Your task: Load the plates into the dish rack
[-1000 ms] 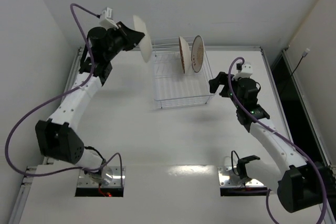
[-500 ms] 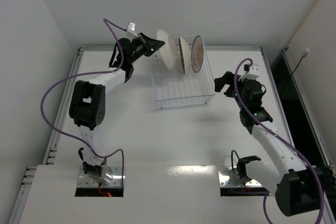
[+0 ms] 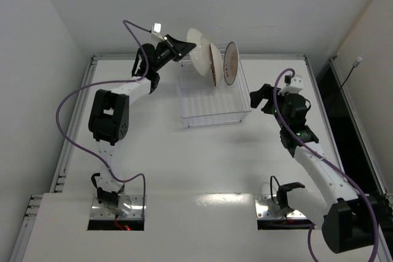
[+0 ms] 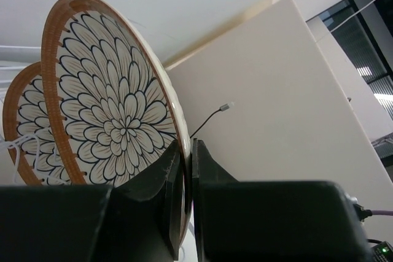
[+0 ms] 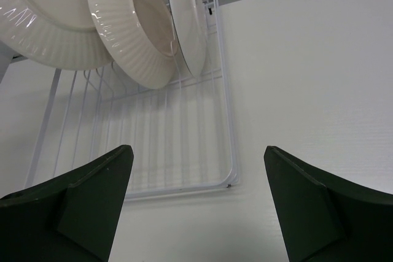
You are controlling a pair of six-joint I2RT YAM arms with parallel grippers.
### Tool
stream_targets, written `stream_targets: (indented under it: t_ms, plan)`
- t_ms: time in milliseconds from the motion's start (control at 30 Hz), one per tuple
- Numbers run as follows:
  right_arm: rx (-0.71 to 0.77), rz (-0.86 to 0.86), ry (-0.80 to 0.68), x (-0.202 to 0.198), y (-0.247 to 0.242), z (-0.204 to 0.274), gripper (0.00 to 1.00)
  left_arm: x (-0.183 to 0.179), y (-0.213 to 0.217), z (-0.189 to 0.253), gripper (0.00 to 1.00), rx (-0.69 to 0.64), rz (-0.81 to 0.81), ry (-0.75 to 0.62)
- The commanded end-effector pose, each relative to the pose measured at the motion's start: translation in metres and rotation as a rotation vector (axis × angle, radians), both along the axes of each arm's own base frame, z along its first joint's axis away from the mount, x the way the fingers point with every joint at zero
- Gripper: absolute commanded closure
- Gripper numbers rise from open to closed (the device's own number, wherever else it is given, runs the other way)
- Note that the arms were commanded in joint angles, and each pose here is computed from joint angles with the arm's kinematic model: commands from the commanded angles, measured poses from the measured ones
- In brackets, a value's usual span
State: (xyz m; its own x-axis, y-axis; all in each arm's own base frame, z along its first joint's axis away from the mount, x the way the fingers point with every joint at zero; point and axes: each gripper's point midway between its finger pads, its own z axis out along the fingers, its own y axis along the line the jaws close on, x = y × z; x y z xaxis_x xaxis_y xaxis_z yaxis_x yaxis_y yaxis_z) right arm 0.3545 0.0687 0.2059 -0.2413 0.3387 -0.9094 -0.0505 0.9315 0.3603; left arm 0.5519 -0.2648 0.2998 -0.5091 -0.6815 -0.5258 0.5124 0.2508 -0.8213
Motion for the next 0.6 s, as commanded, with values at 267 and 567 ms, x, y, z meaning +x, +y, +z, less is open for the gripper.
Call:
stream_targets:
  t_ms: [267,567]
  plan:
    - [0.01,0.02,-0.061,0.005,0.004,0.014,0.13,-0.026,0.001,0.071,1.0,-0.045,0.001,-0.26]
    - [0.01,0.02,-0.061,0.005,0.004,0.014,0.13,-0.013,0.008,0.035,1.0,-0.008,0.079,-0.153]
